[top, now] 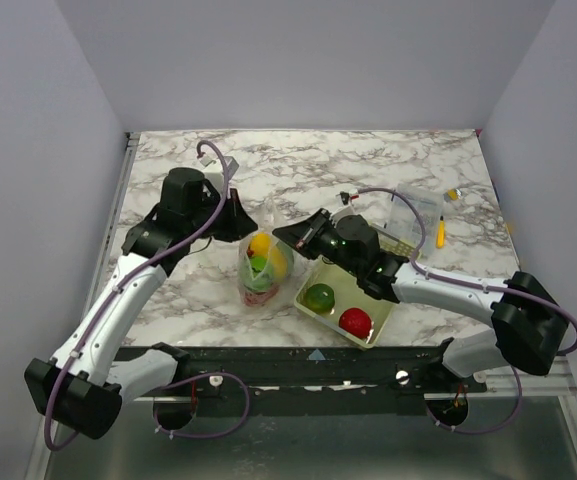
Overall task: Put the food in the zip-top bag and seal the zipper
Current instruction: Adjust the zipper food storage bag at the center of the board.
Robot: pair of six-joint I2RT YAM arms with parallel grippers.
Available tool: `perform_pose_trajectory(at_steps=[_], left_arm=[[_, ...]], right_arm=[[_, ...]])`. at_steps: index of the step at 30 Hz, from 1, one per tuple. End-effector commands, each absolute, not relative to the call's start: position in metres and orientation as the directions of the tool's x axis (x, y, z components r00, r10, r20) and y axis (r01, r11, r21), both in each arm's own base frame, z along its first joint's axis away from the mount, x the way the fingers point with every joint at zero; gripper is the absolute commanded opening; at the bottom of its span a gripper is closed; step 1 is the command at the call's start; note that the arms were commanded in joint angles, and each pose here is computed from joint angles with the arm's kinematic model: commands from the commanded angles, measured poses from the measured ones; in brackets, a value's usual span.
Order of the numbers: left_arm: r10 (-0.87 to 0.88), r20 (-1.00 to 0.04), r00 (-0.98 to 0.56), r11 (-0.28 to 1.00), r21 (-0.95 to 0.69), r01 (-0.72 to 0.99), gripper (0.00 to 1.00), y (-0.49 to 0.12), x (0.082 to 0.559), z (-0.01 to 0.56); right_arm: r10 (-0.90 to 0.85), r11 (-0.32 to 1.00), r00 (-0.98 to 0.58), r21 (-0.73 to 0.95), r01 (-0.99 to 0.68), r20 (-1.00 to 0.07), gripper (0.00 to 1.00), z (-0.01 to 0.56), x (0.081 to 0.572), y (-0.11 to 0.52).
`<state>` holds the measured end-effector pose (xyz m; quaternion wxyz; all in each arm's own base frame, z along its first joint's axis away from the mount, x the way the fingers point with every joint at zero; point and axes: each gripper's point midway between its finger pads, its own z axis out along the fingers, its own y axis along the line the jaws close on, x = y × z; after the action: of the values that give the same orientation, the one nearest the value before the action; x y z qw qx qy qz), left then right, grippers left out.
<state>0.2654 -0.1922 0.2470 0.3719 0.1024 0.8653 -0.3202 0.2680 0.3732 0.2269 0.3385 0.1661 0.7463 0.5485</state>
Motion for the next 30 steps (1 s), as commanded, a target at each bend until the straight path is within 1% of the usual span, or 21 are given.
perform_pose_trajectory(at_steps=[1,6,8,12,16,18,19,24,26,30], left_arm=[[-0.067,-0.756,-0.651,0.659,-0.524,0.540,0.01,-0.211,0.251,0.277],[-0.050,-0.753,-0.656,0.633,-0.532,0.563,0.09,-0.216,0.245,0.265],[-0.044,-0.750,-0.660,0.631,-0.534,0.563,0.15,-0.217,0.245,0.260],[-0.027,-0.744,-0.668,0.628,-0.533,0.567,0.30,-0.220,0.243,0.253],[-0.007,-0.756,-0.654,0.624,-0.514,0.588,0.41,-0.224,0.240,0.253],[0.001,-0.768,-0.640,0.637,-0.493,0.593,0.48,-0.223,0.241,0.253],[0.008,-0.775,-0.632,0.648,-0.478,0.593,0.50,-0.222,0.241,0.252],[0.079,-0.789,-0.609,0.717,-0.380,0.584,0.50,-0.218,0.241,0.242],[0.111,-0.793,-0.599,0.737,-0.339,0.584,0.48,-0.215,0.241,0.238],[0.135,-0.797,-0.588,0.753,-0.303,0.584,0.36,-0.210,0.239,0.238]], right_arm=[[0.676,0.275,-0.681,0.954,-0.123,-0.282,0.00,0.256,0.273,0.374],[0.687,0.261,-0.676,0.959,-0.112,-0.266,0.00,0.260,0.274,0.377],[0.693,0.254,-0.674,0.962,-0.105,-0.256,0.00,0.260,0.273,0.379],[0.701,0.243,-0.671,0.965,-0.094,-0.242,0.00,0.261,0.268,0.385],[0.704,0.255,-0.665,0.963,-0.089,-0.248,0.00,0.259,0.265,0.391],[0.704,0.258,-0.666,0.963,-0.080,-0.245,0.00,0.256,0.264,0.394],[0.705,0.256,-0.669,0.964,-0.071,-0.237,0.00,0.254,0.264,0.395],[0.722,0.233,-0.659,0.971,-0.054,-0.210,0.00,0.256,0.263,0.394],[0.733,0.227,-0.650,0.973,-0.047,-0.203,0.01,0.257,0.263,0.392],[0.747,0.216,-0.637,0.976,-0.040,-0.192,0.01,0.260,0.262,0.390]])
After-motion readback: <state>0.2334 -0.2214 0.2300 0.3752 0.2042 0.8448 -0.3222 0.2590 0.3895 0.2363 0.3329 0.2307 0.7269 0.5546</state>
